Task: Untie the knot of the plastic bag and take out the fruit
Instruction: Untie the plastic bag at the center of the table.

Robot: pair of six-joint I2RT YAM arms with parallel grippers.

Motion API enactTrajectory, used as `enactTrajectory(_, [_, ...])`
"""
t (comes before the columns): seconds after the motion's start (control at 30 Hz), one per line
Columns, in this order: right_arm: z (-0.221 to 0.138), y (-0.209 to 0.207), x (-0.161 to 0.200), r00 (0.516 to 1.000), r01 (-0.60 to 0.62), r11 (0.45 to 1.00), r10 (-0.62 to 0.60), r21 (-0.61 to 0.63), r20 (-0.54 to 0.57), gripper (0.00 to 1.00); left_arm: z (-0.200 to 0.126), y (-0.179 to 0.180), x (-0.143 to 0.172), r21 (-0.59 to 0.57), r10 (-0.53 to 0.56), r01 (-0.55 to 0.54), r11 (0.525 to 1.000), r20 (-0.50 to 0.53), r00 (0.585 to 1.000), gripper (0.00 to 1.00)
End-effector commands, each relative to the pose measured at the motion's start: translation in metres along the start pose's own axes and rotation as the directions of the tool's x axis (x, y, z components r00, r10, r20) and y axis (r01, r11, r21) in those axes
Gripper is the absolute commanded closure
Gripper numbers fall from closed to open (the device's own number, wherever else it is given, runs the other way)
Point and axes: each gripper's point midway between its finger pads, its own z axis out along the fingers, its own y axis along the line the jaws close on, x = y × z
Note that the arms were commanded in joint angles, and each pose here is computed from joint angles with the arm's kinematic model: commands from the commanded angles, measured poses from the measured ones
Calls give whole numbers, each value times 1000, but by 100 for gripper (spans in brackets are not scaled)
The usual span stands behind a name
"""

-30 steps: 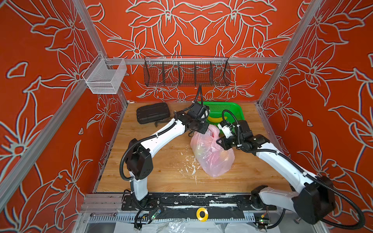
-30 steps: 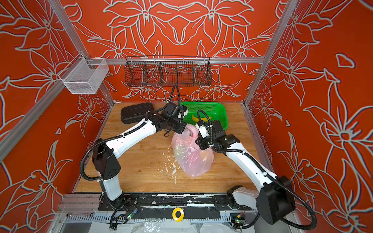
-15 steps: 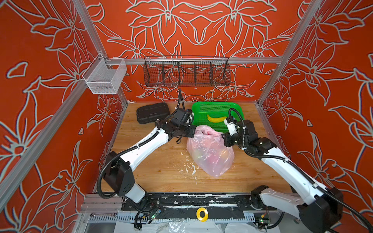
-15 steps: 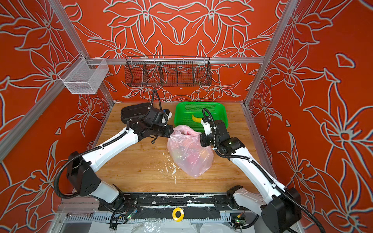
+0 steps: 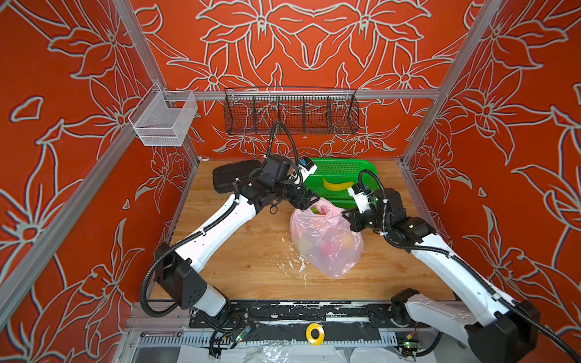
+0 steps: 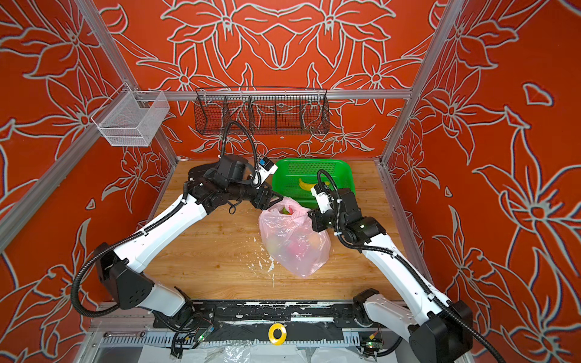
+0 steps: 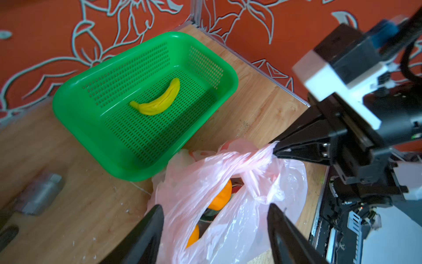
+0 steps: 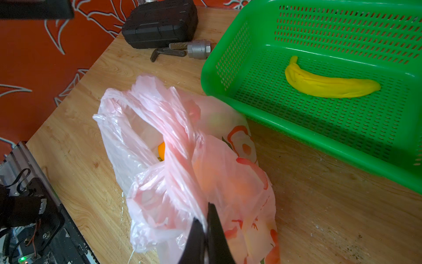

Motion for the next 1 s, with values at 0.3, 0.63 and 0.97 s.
enactTrajectory(0.3, [-5,18,-15,999,40,996,-38,-86,21,98,53,-5,44,192,248,-215,958,-170,954,23])
enactTrajectory(0.63, [-7,6,-19,999,31,999,-30,-10,45,98,73,15,43,98,137,-119,988,-200,970,74])
enactTrajectory(0.97, [-40,-39,19,988,-73,968,38,241,149,95,39,70,25,-200,-201,181,963,-84,976,100])
